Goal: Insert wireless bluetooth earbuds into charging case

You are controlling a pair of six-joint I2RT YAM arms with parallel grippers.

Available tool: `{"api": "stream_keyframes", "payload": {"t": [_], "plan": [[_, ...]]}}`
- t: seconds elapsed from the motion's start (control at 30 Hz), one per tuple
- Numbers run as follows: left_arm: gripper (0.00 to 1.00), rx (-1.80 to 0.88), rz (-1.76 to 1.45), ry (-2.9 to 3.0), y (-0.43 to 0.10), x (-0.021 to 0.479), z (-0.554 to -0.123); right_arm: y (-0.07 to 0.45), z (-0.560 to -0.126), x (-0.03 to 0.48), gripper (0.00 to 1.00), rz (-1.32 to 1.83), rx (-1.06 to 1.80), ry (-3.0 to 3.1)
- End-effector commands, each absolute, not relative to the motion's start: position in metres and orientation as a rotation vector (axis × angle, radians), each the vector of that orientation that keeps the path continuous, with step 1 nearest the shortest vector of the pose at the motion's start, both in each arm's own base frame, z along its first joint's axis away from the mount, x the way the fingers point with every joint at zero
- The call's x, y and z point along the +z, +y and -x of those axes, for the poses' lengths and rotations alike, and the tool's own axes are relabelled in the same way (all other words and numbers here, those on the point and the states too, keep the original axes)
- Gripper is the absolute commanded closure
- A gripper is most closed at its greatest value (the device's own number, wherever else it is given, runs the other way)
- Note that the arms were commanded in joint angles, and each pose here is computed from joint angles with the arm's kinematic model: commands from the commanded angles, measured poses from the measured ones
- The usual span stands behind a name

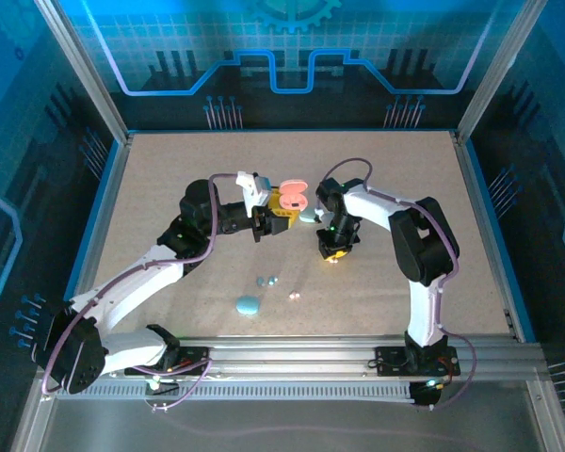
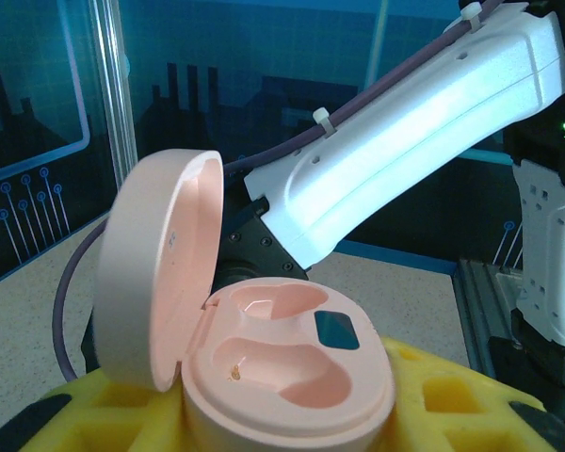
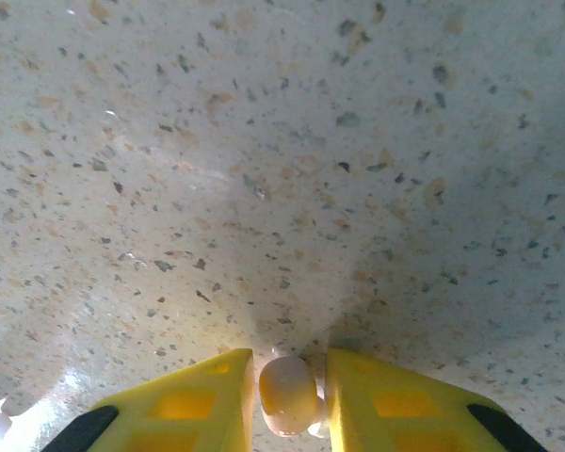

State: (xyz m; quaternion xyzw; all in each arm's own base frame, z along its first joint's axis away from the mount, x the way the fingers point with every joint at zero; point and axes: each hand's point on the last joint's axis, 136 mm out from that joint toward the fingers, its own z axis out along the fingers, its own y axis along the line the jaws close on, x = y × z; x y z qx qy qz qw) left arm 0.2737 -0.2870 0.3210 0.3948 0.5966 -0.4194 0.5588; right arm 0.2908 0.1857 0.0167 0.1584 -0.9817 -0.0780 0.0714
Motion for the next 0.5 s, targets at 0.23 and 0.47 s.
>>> {"api": "stream_keyframes", "payload": {"t": [0.23, 0.47], "plan": [[0.67, -0.979, -0.928, 1.395, -0.284, 0.322, -0.273, 0.191, -0.285, 0.013, 0.75, -0.505, -0.224, -2.915], [0.67, -0.975, -0.923, 1.398, -0.283, 0.322, -0.274, 0.201, -0.288, 0.031, 0.79, -0.489, -0.352, -2.947]]}}
